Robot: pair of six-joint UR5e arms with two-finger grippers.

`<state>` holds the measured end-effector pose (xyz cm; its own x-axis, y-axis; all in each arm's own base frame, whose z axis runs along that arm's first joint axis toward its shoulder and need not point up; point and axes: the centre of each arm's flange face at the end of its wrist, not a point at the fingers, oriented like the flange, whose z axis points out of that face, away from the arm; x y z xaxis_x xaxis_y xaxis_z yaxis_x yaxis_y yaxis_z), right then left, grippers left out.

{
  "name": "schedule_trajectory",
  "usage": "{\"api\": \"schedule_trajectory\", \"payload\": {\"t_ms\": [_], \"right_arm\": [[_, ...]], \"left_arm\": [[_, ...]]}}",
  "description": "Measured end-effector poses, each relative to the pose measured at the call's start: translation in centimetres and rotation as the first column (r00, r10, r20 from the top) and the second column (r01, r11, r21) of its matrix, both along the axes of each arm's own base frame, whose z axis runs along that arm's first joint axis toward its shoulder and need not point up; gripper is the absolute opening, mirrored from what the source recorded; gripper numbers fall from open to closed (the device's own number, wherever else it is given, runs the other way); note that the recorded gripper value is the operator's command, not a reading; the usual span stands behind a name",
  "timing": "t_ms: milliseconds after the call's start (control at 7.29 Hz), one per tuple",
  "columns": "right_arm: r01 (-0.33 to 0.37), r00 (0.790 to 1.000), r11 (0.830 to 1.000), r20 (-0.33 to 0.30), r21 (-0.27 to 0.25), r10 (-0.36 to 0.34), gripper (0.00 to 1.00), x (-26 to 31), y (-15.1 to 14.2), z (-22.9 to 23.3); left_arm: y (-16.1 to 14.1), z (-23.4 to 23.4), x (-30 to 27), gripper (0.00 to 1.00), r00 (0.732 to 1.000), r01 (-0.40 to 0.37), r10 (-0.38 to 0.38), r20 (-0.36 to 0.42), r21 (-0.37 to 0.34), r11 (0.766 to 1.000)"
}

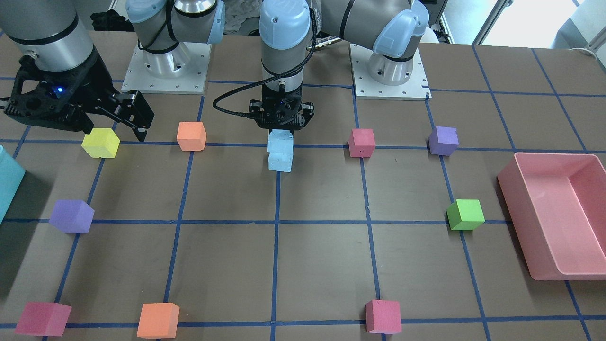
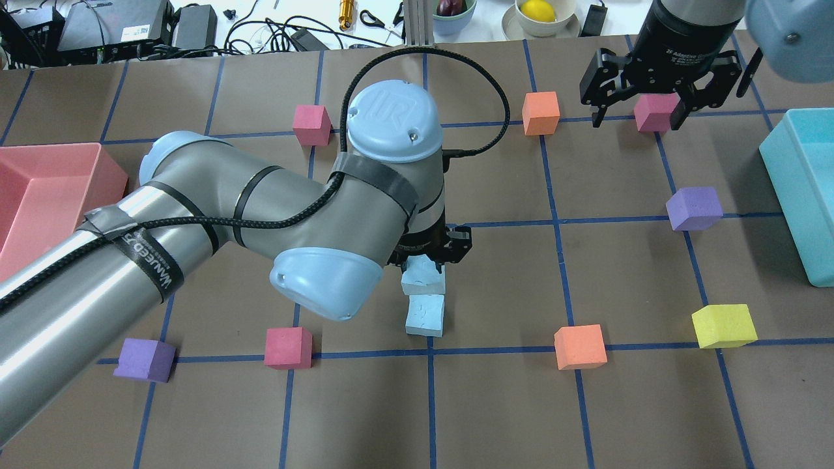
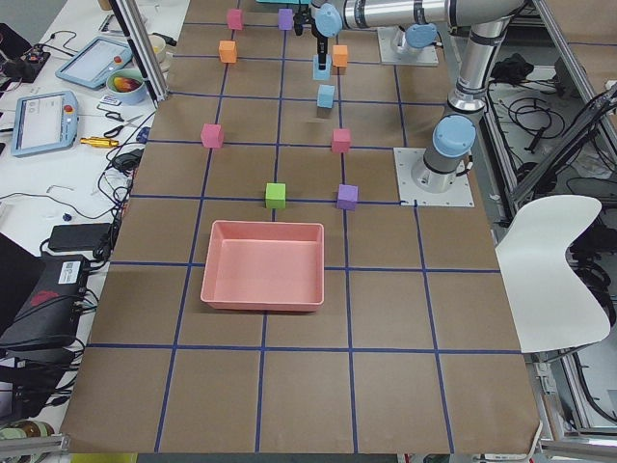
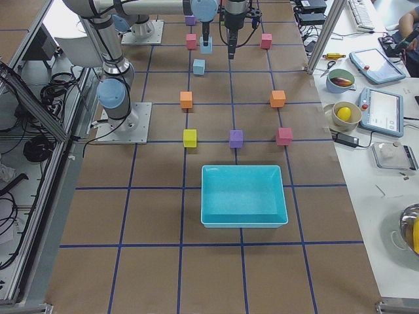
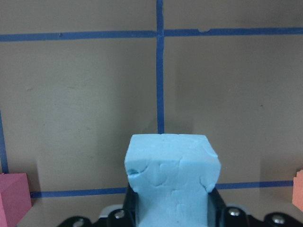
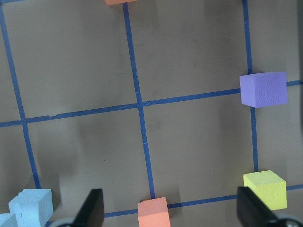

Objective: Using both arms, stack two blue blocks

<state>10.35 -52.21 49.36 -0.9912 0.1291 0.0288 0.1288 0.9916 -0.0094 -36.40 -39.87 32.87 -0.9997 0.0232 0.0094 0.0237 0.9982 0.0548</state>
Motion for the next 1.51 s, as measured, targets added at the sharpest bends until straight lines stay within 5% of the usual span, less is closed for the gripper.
{"api": "schedule_trajectory", "payload": {"t_ms": [961,1235,1373,1510], "right_arm": [[-0.032,0.999,0.999,0.024,-0.003,0.032,1.0,-0.7,0.0,0.3],[-0.034,0.999,0.999,0.026,-0.004,0.034,1.0,-0.6,0.2,0.4],[-0.035,0.999,0.999,0.028,-0.005,0.035,1.0,-0.5,0.3,0.5],[-0.038,0.999,0.999,0.029,-0.008,0.038,1.0,-0.4,0.4,0.6]], "left_arm": [[0.5,-5.0,0.3,0.11,1.0,-0.005,0.005,0.021,0.025,1.0],[0.5,-5.3,0.2,0.19,1.0,-0.004,0.004,0.019,0.023,1.0],[0.6,-5.4,0.1,0.75,1.0,-0.004,0.004,0.019,0.025,1.0],[0.8,-5.6,0.0,0.89,1.0,-0.003,0.002,0.018,0.029,1.0]]}}
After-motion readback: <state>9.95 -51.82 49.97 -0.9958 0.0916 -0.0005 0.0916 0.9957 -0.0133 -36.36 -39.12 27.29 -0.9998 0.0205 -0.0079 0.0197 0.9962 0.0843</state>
